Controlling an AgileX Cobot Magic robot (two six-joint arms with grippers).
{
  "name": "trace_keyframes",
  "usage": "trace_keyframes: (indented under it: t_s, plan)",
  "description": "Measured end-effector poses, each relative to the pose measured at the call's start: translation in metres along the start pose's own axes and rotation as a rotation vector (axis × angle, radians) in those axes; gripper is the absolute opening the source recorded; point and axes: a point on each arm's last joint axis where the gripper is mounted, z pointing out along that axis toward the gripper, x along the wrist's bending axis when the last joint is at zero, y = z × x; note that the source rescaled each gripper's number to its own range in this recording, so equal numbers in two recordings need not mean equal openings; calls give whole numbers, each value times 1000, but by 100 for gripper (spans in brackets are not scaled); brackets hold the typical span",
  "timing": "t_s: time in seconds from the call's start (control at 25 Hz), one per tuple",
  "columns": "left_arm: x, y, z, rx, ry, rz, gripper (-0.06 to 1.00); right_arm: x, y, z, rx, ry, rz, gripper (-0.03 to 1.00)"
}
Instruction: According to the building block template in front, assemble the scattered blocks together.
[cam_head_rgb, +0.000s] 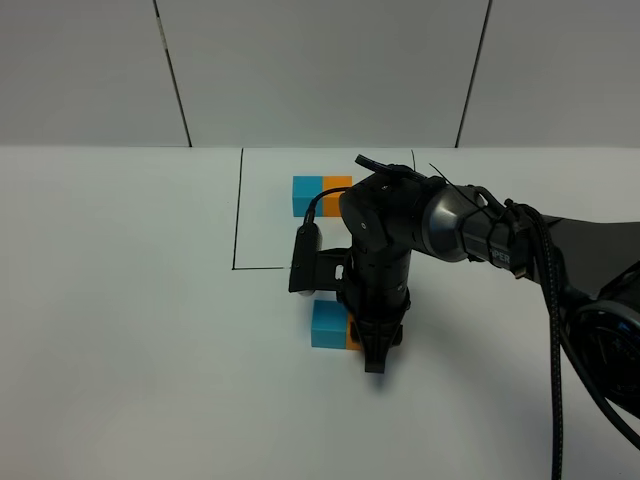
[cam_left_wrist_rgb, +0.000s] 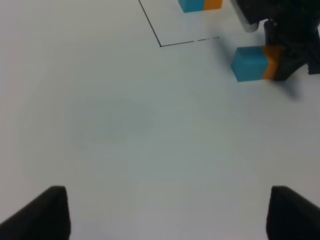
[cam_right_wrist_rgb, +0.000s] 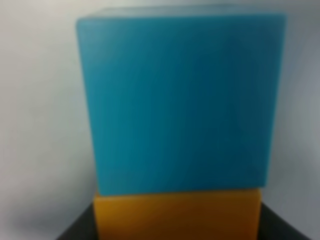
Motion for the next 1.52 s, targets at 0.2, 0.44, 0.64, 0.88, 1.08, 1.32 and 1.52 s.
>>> trace_keyframes:
  t_s: [0.2,0.44,0.64,0.88,1.08,1.32,1.52]
  plan:
    - [0,0,0,0,0,1,68,0,2,-1,-3,-7,0,0]
    - [0,0,0,0,0,1,68,0,5,-7,-27,-37,-13,17]
    - [0,0,0,0,0,2,68,-1,5,-12,-30,-53,-15,83]
    - [0,0,0,0,0,2,68,-3,4,-37,-15,-131,42,100]
    - [0,0,0,0,0,2,68,-1,-1,-85,-83,-186,330,100]
    - [0,0,0,0,0,2,68,-7,-71,-100,-135,-203,756,100]
    - [0,0,0,0,0,2,68,28,-144,-104,-197,-234,1079,100]
